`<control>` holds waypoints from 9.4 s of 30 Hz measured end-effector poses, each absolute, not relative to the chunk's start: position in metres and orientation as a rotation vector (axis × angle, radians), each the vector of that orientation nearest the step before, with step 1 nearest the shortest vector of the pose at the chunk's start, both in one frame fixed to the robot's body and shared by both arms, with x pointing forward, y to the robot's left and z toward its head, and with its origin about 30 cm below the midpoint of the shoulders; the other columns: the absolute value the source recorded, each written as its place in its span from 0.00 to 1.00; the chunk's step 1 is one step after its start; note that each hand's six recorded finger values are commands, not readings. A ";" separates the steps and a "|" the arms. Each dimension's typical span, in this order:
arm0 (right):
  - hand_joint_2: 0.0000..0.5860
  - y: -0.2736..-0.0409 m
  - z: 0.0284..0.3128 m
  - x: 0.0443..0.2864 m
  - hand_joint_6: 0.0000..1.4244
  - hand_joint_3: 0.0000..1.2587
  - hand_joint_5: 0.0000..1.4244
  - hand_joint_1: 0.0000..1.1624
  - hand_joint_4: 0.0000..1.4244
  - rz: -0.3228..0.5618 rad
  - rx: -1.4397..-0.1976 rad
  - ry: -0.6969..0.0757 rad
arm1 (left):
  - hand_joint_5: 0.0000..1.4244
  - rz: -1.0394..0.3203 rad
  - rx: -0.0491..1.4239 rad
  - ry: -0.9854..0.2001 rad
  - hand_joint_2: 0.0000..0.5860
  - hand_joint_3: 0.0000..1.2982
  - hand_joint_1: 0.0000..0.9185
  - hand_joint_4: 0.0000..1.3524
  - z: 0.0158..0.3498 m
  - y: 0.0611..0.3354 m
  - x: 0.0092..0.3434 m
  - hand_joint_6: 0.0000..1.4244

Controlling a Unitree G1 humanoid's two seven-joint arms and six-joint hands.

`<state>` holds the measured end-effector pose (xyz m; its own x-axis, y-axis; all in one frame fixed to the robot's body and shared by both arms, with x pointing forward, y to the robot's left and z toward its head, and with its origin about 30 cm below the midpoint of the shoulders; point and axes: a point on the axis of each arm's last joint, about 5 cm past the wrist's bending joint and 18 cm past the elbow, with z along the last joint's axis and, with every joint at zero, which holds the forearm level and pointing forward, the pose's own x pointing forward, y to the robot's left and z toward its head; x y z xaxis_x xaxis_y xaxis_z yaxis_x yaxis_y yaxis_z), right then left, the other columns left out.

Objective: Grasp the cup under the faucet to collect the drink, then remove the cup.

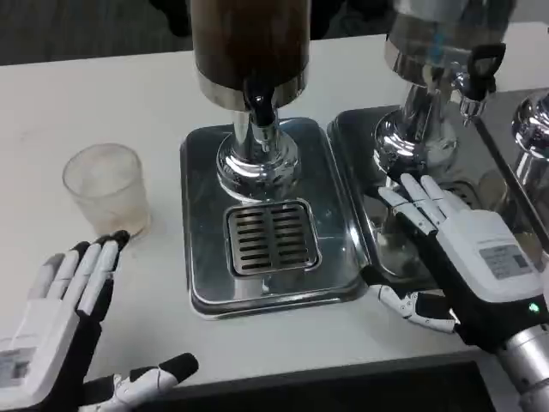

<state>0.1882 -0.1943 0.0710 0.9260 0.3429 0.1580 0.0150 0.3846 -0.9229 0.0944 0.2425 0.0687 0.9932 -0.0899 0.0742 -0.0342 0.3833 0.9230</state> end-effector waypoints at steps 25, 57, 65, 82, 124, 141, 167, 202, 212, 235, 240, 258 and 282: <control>0.65 -0.168 0.072 0.182 0.09 0.12 0.04 0.42 0.08 0.133 -1.051 -0.363 | 0.10 0.322 0.908 -0.183 0.00 0.00 0.05 0.00 0.059 0.301 0.161 0.08; 0.65 -0.151 0.072 0.180 0.10 0.15 0.06 0.42 0.11 0.144 -0.995 -0.395 | 0.15 0.235 0.984 0.075 0.00 0.00 0.14 0.01 0.058 0.309 0.214 0.12; 0.65 -0.150 0.077 0.177 0.11 0.16 0.07 0.42 0.11 0.136 -0.987 -0.417 | 0.16 0.192 0.987 0.114 0.00 0.00 0.16 0.01 0.065 0.308 0.225 0.13; 0.65 -0.152 0.082 0.171 0.11 0.16 0.07 0.42 0.11 0.117 -0.981 -0.428 | 0.17 0.090 0.961 0.139 0.01 0.00 0.17 0.02 0.074 0.296 0.245 0.14; 0.65 -0.156 0.083 0.162 0.13 0.17 0.08 0.42 0.12 0.109 -0.980 -0.388 | 0.22 0.049 0.905 0.167 0.09 0.07 0.32 0.08 0.074 0.263 0.268 0.19; 0.65 -0.157 0.089 0.157 0.13 0.17 0.10 0.48 0.17 0.116 -0.971 -0.376 | 0.52 0.065 0.800 0.146 0.16 0.33 0.58 0.36 0.070 0.252 0.269 0.55; 0.64 -0.158 0.091 0.158 0.13 0.17 0.11 0.50 0.18 0.124 -0.944 -0.363 | 0.77 0.187 0.789 0.045 0.00 0.61 0.73 0.68 0.052 0.247 0.250 0.97; 0.65 -0.150 0.087 0.159 0.13 0.17 0.11 0.48 0.18 0.114 -0.893 -0.374 | 0.76 -0.047 0.830 -0.200 0.00 0.61 0.69 0.66 0.060 0.224 0.255 0.97; 0.65 -0.149 0.087 0.156 0.13 0.17 0.11 0.48 0.18 0.094 -0.883 -0.380 | 0.76 -0.126 0.855 -0.208 0.00 0.60 0.69 0.66 0.060 0.210 0.261 0.96; 0.65 -0.144 0.087 0.153 0.14 0.18 0.11 0.48 0.18 0.072 -0.863 -0.378 | 0.67 -0.241 0.879 -0.220 0.02 0.50 0.55 0.52 0.068 0.200 0.270 0.82; 0.65 -0.144 0.087 0.152 0.14 0.18 0.11 0.48 0.18 0.071 -0.862 -0.377 | 0.57 -0.285 0.894 -0.223 0.08 0.44 0.37 0.43 0.072 0.198 0.274 0.66; 0.65 -0.144 0.087 0.152 0.15 0.19 0.12 0.48 0.18 0.070 -0.857 -0.376 | 0.22 -0.294 0.938 -0.264 0.03 0.33 0.22 0.11 0.081 0.204 0.278 0.23; 0.65 -0.144 0.087 0.154 0.15 0.20 0.13 0.48 0.19 0.073 -0.847 -0.376 | 0.06 -0.231 0.921 -0.404 0.02 0.18 0.12 0.00 0.087 0.217 0.269 0.04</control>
